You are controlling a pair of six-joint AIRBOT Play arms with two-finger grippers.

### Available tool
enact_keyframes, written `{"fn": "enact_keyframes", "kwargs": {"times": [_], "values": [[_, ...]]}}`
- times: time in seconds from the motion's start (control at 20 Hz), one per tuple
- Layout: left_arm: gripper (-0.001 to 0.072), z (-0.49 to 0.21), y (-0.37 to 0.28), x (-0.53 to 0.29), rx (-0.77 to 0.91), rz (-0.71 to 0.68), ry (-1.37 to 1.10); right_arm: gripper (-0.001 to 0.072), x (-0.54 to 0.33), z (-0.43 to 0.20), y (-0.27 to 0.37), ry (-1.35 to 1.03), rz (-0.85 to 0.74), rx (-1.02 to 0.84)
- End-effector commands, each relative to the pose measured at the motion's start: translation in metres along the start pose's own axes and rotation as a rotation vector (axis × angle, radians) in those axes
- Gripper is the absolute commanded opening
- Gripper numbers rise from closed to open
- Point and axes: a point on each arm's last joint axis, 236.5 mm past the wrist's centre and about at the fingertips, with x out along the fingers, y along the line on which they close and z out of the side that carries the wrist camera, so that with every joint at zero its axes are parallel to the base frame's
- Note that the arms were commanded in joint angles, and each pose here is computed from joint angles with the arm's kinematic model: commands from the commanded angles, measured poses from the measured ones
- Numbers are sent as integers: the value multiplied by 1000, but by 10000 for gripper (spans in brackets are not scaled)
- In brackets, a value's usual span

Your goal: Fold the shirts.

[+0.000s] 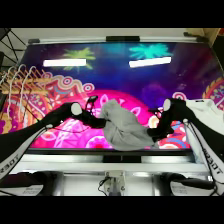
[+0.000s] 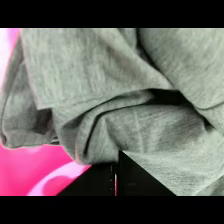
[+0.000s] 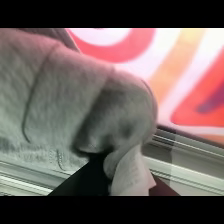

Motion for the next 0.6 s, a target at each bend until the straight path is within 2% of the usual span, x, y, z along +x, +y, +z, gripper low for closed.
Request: {"fn": "enact_keyframes", "kwargs": {"times": [0.0,0.05,0.2,0.35,0.45,0.55], "values": [[28,10,2,-17,83,43,-48,146,3,4,7,-11,-40,-4],[28,19,-1,-31,123,60,-87,60,-5,8,9,-42,-50,-12],[28,62,-28,-120,297,127,-308,59,-79,29,21,-278,-73,-45],[28,98,-92,-271,434,127,-672,60,-215,28,46,-690,-123,-116],[28,93,-140,-392,524,94,-956,60,-328,-7,70,-1051,-180,-191],[28,63,-177,-501,579,39,-1218,60,-431,-74,93,-1432,-234,-232]]}}
